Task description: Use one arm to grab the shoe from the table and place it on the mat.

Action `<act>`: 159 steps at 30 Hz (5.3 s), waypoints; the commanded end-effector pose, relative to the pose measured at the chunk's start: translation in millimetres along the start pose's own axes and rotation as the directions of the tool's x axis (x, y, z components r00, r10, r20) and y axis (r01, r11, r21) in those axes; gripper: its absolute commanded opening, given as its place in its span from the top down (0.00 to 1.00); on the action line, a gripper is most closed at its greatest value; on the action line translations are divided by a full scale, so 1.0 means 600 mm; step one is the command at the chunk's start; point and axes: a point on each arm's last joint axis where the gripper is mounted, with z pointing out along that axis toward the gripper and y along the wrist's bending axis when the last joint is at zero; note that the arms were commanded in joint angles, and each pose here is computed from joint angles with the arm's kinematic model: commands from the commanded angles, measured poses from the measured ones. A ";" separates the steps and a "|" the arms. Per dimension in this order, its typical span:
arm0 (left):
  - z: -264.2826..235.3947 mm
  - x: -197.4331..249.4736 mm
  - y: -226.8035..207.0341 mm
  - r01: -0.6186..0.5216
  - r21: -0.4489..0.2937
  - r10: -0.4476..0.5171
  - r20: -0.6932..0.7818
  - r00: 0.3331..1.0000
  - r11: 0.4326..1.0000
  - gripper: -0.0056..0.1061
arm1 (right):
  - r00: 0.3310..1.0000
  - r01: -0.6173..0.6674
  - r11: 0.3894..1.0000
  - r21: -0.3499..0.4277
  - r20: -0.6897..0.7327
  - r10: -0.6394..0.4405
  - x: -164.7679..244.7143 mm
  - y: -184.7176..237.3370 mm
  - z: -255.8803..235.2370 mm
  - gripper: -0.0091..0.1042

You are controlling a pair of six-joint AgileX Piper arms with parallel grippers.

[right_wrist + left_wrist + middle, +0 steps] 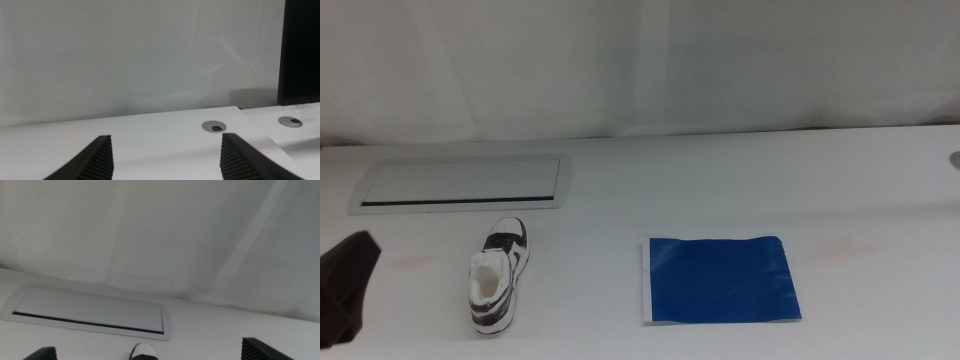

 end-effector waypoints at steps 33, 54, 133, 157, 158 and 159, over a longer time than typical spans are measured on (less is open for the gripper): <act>0.282 -0.015 -0.053 -0.116 -0.047 0.050 -0.702 0.710 0.992 0.16 | 1.000 0.012 1.000 0.005 -0.015 -0.012 0.021 0.000 0.000 0.38; 0.388 0.112 -0.054 -0.168 -0.233 -0.100 -0.819 0.565 0.958 0.16 | 1.000 0.012 1.000 0.005 -0.015 -0.012 0.021 0.000 0.000 0.38; 0.327 0.019 -0.216 0.352 -0.532 -0.631 -0.556 0.541 0.770 0.98 | 1.000 0.012 1.000 0.005 -0.015 -0.012 0.021 0.000 0.000 0.38; 0.371 0.106 -0.484 0.405 -0.775 -0.851 -0.311 0.423 0.485 0.98 | 1.000 0.012 1.000 0.005 -0.015 -0.012 0.021 0.000 0.000 0.38; 0.376 0.113 -0.488 0.399 -0.781 -0.855 -0.312 0.415 0.479 0.98 | 1.000 0.012 1.000 0.005 -0.015 -0.012 0.021 0.000 0.000 0.38; 0.380 0.119 -0.491 0.395 -0.787 -0.858 -0.313 0.408 0.475 0.98 | 1.000 0.012 1.000 0.005 -0.015 -0.012 0.021 0.000 0.000 0.38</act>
